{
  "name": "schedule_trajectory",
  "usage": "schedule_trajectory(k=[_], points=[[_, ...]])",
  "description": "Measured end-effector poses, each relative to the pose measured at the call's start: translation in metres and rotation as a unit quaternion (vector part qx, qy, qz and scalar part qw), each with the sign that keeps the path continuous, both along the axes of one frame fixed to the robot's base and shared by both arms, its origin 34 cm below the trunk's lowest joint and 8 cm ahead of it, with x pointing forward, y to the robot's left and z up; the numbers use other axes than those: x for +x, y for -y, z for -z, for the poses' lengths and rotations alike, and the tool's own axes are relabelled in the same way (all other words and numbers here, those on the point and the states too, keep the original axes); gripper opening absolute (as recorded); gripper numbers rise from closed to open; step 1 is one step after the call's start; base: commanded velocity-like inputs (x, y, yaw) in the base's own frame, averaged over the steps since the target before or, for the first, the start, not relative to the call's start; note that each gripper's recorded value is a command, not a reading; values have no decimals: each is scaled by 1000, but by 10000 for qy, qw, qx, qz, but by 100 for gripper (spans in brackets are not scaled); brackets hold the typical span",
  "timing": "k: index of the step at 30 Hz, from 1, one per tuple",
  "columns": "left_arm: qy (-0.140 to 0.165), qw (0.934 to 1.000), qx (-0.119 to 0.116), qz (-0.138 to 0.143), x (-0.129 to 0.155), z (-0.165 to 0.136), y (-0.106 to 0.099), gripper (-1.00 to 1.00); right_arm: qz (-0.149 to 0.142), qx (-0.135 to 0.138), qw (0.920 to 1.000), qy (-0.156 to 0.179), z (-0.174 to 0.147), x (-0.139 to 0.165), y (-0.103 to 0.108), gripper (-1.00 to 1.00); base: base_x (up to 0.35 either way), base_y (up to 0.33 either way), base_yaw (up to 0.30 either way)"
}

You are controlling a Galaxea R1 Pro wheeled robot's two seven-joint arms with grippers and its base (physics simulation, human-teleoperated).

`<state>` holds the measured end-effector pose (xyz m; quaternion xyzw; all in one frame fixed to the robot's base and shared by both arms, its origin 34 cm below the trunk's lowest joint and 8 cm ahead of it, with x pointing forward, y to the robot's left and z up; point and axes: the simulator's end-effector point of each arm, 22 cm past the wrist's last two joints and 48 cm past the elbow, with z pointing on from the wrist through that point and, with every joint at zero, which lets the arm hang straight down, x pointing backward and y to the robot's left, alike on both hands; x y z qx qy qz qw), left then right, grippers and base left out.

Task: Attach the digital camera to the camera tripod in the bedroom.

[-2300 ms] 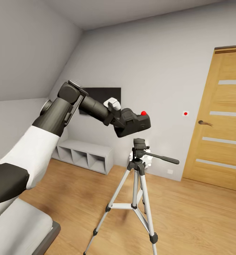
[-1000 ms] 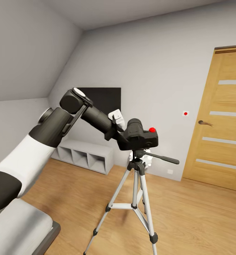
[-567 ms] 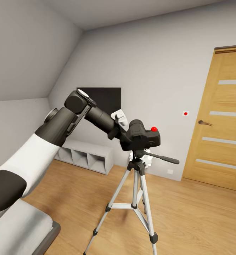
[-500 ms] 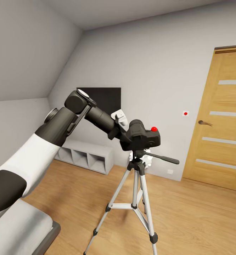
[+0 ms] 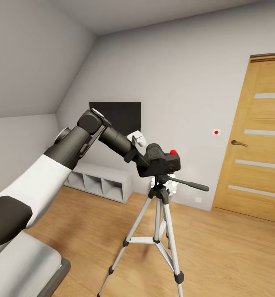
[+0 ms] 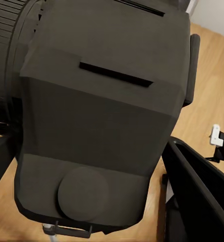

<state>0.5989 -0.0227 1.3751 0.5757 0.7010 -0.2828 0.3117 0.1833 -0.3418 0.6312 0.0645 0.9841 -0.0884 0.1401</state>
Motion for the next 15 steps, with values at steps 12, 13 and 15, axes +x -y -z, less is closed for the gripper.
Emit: schedule_trajectory(k=[12, 13, 15], points=[[-41, 10000, 21, -33, 2, 3, -1, -100, -3, 3, 10000, 0, 0, 0, 0, 100, 0, 0, 0], [-40, 10000, 23, -33, 2, 3, -1, -100, -3, 4, 10000, 1, 0, 0, 0, 100, 0, 0, 0], [-20, 10000, 26, -17, 1, 2, -1, -100, -6, 6, 10000, 1, 0, 0, 0, 100, 0, 0, 0]])
